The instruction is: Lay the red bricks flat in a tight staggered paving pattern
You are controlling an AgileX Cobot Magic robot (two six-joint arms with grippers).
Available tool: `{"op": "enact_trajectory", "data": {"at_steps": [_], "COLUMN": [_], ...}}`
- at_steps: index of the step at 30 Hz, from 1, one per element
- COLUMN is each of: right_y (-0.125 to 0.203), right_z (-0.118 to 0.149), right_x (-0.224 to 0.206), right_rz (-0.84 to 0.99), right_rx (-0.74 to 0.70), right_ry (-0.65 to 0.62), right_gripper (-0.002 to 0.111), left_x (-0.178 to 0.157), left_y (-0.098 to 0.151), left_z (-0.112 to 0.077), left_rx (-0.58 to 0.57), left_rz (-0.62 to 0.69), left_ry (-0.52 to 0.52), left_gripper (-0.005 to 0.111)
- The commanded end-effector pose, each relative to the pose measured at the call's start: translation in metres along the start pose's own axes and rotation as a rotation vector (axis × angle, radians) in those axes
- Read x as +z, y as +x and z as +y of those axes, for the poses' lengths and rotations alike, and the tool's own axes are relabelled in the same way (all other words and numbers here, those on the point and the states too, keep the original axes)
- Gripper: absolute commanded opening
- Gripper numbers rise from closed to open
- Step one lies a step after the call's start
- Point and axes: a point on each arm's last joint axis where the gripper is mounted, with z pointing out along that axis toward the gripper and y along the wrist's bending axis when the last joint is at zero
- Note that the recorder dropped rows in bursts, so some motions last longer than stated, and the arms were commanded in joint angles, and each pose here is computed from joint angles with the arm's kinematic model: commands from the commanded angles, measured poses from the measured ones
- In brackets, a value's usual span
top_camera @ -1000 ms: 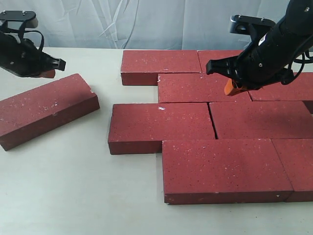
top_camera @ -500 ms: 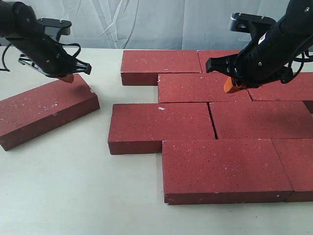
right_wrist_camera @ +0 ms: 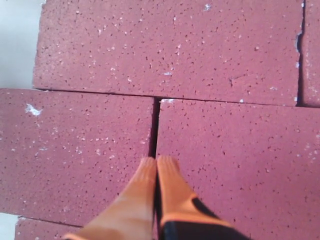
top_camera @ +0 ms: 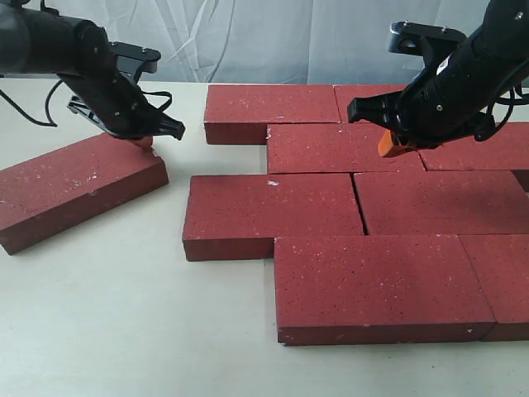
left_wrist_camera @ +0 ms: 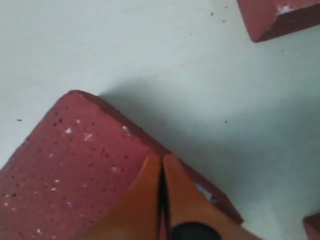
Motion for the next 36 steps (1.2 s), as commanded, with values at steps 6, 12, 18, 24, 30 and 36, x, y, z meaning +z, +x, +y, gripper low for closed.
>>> {"op": "enact_trajectory", "data": {"at_steps": [6, 12, 18, 24, 30, 36], "right_y": [-0.002, -0.002, -0.002, -0.002, -0.002, -0.002], "right_z": [0.0, 0.0, 0.0, 0.0, 0.0, 0.0], "right_x": [-0.004, -0.004, -0.004, -0.004, -0.004, -0.004], "right_rz": [-0.011, -0.01, -0.01, -0.01, -0.01, -0.014], "right_rx": [-0.002, -0.001, 0.001, 0.001, 0.001, 0.0], "right_ry": [-0.002, -0.003, -0.004, -0.004, -0.004, -0.004], "right_gripper": [-0.001, -0.001, -0.001, -0.001, -0.001, -0.001], "left_x": [-0.008, -0.03, -0.029, -0.012, 0.002, 0.005], "left_y": [-0.003, -0.009, -0.009, -0.001, 0.001, 0.003], "left_z": [-0.033, -0.017, 0.003, 0.02, 0.016, 0.009], "left_rx": [0.081, 0.067, 0.024, -0.06, -0.096, -0.101], "left_rz": [-0.012, -0.004, 0.011, 0.061, 0.069, 0.085], "left_ry": [0.022, -0.106, -0.191, -0.174, -0.127, -0.049], "left_gripper": [0.0, 0.0, 0.0, 0.0, 0.0, 0.0]}}
